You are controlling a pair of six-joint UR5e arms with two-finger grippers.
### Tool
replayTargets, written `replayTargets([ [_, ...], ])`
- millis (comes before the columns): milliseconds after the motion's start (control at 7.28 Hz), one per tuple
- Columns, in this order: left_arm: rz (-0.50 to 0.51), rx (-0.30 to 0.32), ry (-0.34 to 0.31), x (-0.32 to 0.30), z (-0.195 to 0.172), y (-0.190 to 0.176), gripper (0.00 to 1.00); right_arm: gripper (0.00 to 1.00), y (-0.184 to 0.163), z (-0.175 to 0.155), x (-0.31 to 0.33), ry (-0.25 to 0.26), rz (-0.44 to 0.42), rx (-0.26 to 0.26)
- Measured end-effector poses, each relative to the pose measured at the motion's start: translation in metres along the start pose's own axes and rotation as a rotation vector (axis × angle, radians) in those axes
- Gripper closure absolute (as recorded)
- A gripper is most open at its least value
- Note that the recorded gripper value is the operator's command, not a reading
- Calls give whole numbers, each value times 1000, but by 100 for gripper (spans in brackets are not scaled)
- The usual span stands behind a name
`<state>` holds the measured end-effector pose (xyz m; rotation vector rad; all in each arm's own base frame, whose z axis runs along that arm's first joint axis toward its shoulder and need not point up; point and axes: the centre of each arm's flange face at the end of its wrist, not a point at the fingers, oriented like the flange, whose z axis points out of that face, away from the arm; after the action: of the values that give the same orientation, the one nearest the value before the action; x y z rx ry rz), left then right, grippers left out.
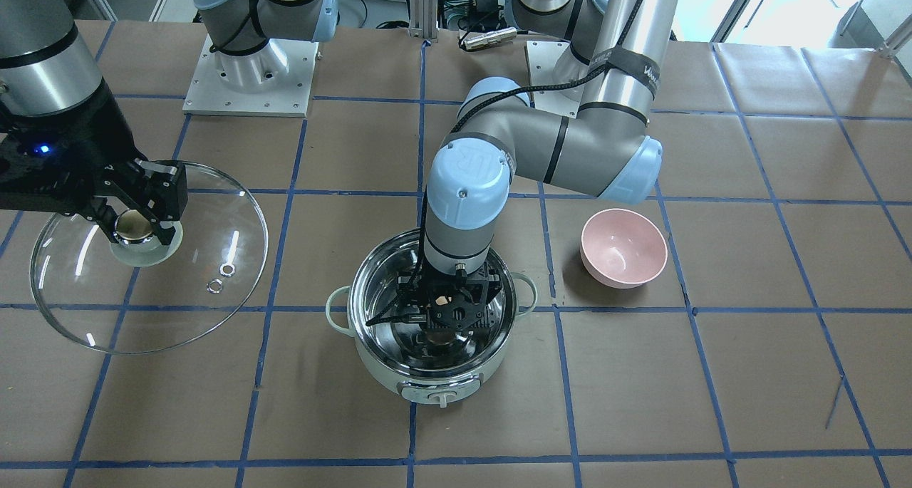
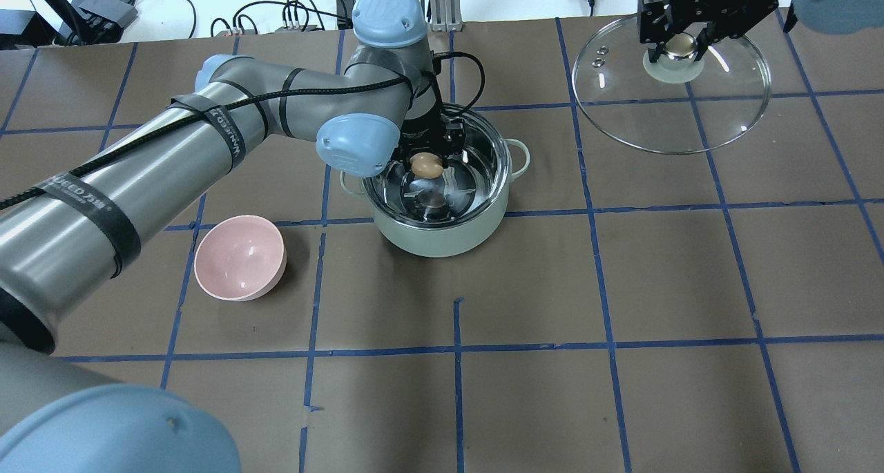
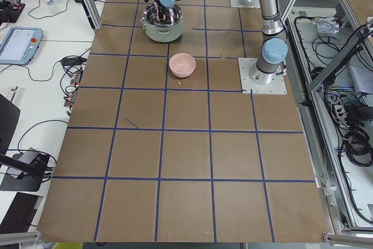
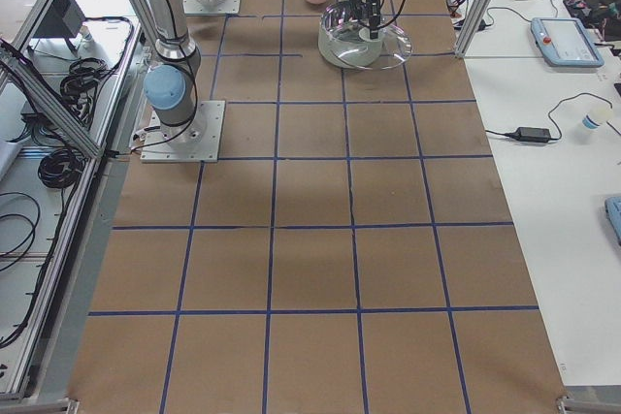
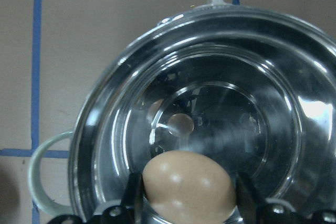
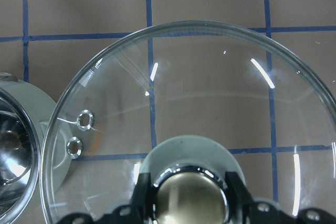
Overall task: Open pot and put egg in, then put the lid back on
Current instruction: 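Lower the egg into the pot and open the left gripper, then raise the left gripper from the pot while the right brings the lid back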
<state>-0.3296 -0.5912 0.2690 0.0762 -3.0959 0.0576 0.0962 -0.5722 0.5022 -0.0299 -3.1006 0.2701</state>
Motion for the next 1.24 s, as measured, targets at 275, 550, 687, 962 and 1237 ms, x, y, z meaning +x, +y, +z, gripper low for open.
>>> replayTargets([
  [275,7,-1,1,1,5,0,0,54,0,1,0,0,-3,-2],
  [550,18,18,1,1,-7,0,0,54,3,3,0,-3,-4,-7],
  [687,34,37,4,-1,-23,3,0,54,7,4,-1,-5,-5,-9],
  [962,62,34,2,-21,-87,22,0,54,11,3,-4,-6,-4,-10],
  [1237,47,9,-3,-61,-159,48,0,58,14,1,-14,-9,34,-7],
])
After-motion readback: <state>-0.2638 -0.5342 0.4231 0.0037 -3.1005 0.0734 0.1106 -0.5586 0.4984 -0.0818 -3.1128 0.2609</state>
